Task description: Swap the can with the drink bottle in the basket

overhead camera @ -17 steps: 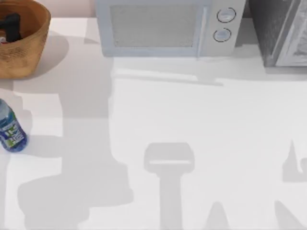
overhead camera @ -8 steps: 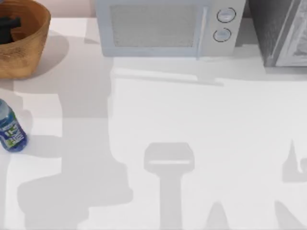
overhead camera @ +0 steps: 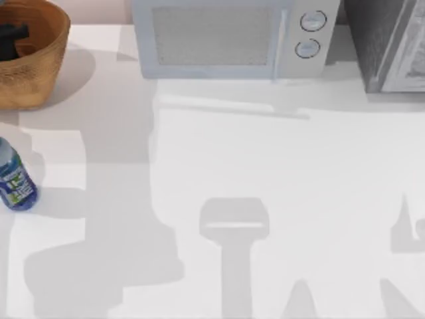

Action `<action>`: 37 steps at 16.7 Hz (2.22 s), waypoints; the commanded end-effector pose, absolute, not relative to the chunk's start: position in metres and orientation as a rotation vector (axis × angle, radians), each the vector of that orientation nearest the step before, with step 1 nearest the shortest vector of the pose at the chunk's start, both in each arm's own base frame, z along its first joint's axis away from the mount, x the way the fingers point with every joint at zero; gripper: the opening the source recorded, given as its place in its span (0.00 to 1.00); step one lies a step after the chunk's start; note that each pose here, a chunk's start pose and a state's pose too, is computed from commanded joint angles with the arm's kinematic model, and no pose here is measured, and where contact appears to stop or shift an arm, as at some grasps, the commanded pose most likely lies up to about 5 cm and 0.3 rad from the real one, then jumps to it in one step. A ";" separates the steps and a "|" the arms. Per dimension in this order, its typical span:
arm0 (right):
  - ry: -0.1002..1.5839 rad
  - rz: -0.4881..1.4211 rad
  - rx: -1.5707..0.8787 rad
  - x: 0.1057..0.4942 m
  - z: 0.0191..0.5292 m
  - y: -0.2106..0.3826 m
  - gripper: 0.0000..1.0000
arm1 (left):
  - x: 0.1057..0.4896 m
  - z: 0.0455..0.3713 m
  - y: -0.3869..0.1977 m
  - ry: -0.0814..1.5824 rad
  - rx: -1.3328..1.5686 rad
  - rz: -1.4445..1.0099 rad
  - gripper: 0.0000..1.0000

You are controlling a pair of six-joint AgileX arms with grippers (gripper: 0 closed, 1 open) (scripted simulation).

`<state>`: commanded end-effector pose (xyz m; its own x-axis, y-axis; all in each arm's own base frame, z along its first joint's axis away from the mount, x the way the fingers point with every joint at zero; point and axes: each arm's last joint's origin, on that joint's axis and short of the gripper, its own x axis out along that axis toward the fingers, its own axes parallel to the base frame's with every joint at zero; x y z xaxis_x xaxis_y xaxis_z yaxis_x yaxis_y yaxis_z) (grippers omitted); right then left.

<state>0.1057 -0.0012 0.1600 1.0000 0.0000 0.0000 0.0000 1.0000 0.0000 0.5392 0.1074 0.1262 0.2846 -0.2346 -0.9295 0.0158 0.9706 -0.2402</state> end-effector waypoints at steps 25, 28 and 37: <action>0.000 0.000 0.000 0.106 0.160 -0.001 1.00 | 0.215 0.346 -0.003 0.463 -0.018 -0.203 0.00; 0.000 0.000 0.000 0.106 0.160 -0.001 1.00 | 0.155 0.294 -0.005 0.315 -0.001 -0.157 0.00; 0.000 0.000 0.000 0.106 0.160 -0.001 1.00 | 0.106 0.166 -0.002 0.015 0.001 -0.010 0.00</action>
<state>0.1057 -0.0012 0.1600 1.0000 0.0000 0.0000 0.0000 1.0000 0.0000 0.1058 -0.0016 0.1659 0.9998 -0.0101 -0.0150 0.0101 0.9999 0.0010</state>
